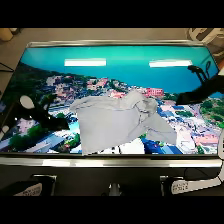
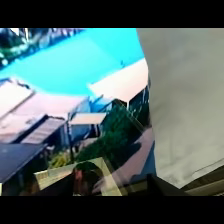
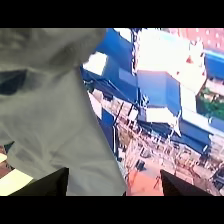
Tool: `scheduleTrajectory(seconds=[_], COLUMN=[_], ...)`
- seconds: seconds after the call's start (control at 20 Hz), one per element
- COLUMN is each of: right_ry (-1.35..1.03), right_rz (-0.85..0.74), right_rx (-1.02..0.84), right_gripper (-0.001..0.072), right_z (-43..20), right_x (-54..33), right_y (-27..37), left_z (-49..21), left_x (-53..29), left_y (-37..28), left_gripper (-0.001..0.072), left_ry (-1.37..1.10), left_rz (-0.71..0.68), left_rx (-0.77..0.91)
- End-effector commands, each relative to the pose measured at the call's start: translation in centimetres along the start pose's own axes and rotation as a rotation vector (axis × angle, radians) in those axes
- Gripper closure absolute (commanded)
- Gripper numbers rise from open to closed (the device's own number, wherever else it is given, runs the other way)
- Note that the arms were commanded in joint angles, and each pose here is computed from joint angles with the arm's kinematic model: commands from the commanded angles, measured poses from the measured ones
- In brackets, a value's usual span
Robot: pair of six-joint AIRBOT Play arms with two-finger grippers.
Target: Fold the shirts.
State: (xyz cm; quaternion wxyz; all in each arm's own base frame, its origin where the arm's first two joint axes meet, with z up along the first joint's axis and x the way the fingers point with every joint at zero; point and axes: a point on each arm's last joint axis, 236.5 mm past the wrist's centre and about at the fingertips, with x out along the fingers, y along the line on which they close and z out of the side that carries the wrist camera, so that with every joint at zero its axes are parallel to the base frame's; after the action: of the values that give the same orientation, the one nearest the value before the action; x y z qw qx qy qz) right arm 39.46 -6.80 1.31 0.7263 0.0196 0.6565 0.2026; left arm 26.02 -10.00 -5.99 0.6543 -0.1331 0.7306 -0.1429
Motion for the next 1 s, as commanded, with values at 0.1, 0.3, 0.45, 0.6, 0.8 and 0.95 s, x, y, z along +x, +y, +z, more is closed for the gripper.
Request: scheduleTrajectory(seconds=[0.1, 0.3, 0.45, 0.6, 0.8, 0.95], right_ry=[0.111, 0.142, 0.168, 0.203, 0.269, 0.28], right_rz=[0.071, 0.084, 0.096, 0.112, 0.137, 0.124], right_rx=[0.06, -0.011, -0.076, -0.12, -0.19, -0.213], right_gripper=[0.0102, 0.0097, 0.0021, 0.002, 0.002, 0.0131], right_z=[-4.5, -4.2, -4.3, -5.0, -5.9, -5.3], right_x=[2.1, 4.4, 6.8, 9.5, 13.6, 15.6], right_y=[-0.6, 1.2, 2.8, 4.4, 6.5, 7.7], left_z=[-7.1, -6.9, -6.4, -4.6, -4.0, -3.0], left_x=[7.0, 8.4, 8.8, 8.7, 8.2, 7.0], left_y=[-3.9, -5.3, -6.2, -7.6, -8.2, -8.9], left_gripper=[0.0141, 0.0141, 0.0144, 0.0277, 0.0683, 0.0683], left_ry=[0.109, 0.093, 0.084, 0.018, -0.008, -0.054], left_rz=[-0.133, -0.12, -0.162, -0.225, -0.243, -0.255], left_rx=[-0.006, 0.019, -0.024, -0.082, -0.04, 0.006])
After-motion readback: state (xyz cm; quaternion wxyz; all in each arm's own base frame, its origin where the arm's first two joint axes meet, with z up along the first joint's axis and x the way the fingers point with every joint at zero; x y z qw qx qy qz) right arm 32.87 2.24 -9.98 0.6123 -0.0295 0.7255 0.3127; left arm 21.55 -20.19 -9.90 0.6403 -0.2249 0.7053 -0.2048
